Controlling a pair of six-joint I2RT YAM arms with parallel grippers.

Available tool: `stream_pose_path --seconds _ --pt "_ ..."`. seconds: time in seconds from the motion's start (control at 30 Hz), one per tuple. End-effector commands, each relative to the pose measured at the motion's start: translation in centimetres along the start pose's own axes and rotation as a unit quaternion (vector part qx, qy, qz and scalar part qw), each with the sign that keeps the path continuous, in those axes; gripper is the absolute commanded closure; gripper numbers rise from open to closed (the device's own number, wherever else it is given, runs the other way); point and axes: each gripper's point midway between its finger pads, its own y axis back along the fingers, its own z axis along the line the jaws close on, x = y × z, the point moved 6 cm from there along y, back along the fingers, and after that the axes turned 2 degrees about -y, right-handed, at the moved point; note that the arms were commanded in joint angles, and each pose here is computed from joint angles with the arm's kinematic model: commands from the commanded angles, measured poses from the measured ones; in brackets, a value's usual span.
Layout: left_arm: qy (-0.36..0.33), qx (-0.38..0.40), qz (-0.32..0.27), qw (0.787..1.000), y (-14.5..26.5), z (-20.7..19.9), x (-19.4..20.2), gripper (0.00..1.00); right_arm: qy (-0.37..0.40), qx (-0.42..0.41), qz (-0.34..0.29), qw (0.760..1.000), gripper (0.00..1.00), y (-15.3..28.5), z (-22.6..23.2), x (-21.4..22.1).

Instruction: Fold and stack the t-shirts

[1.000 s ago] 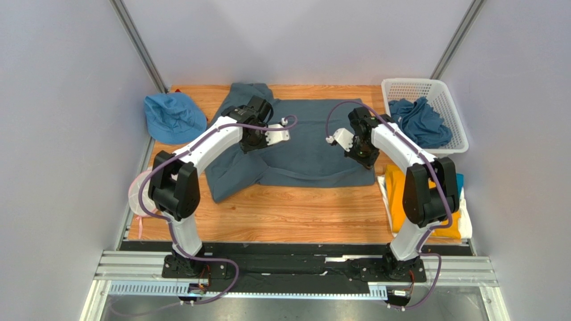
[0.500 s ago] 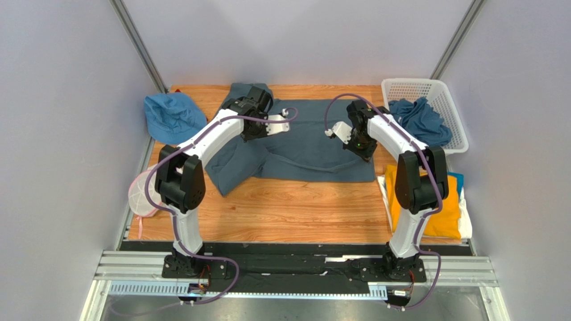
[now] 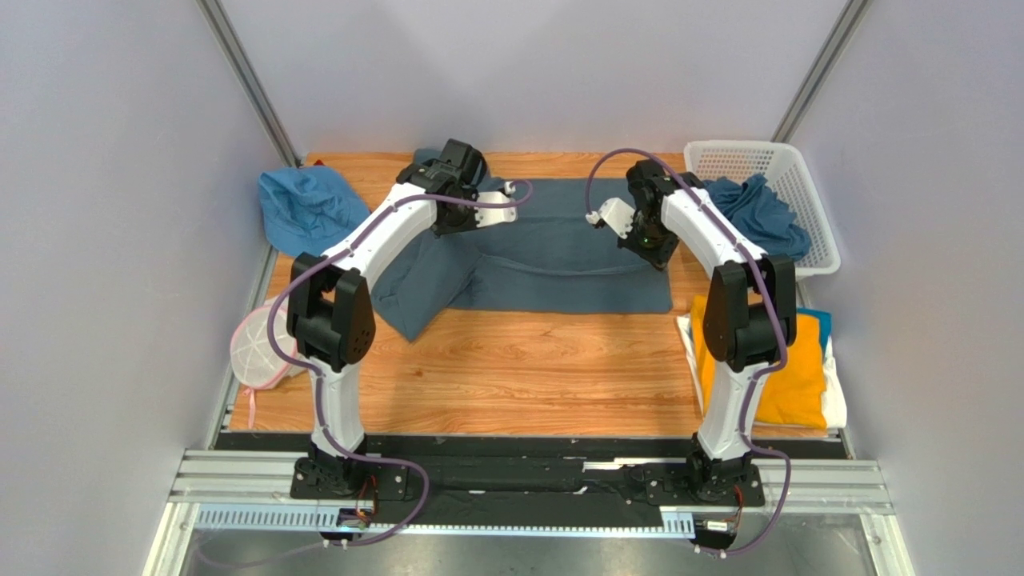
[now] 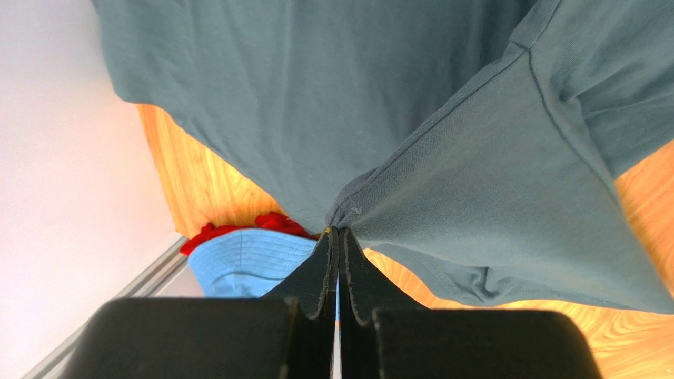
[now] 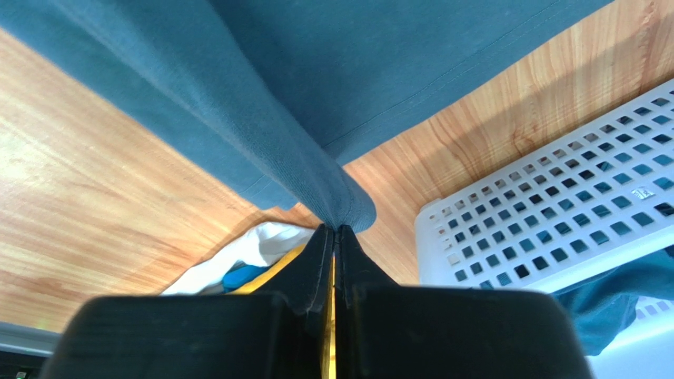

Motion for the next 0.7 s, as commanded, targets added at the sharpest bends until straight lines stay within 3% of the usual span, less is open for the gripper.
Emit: stream_pose_path --seconds 0.0,0.67 --pt "-0.015 -0.01 0.006 1.0 -0.3 1.2 0.1 1.0 0.002 0.014 0.005 1.0 1.0 0.2 -1.5 -0.2" --pt "-0.014 -0.014 0.009 1.0 -2.8 2.0 -0.2 1.0 -0.009 0.031 0.011 0.999 1.0 -2.0 -4.6 -2.0"
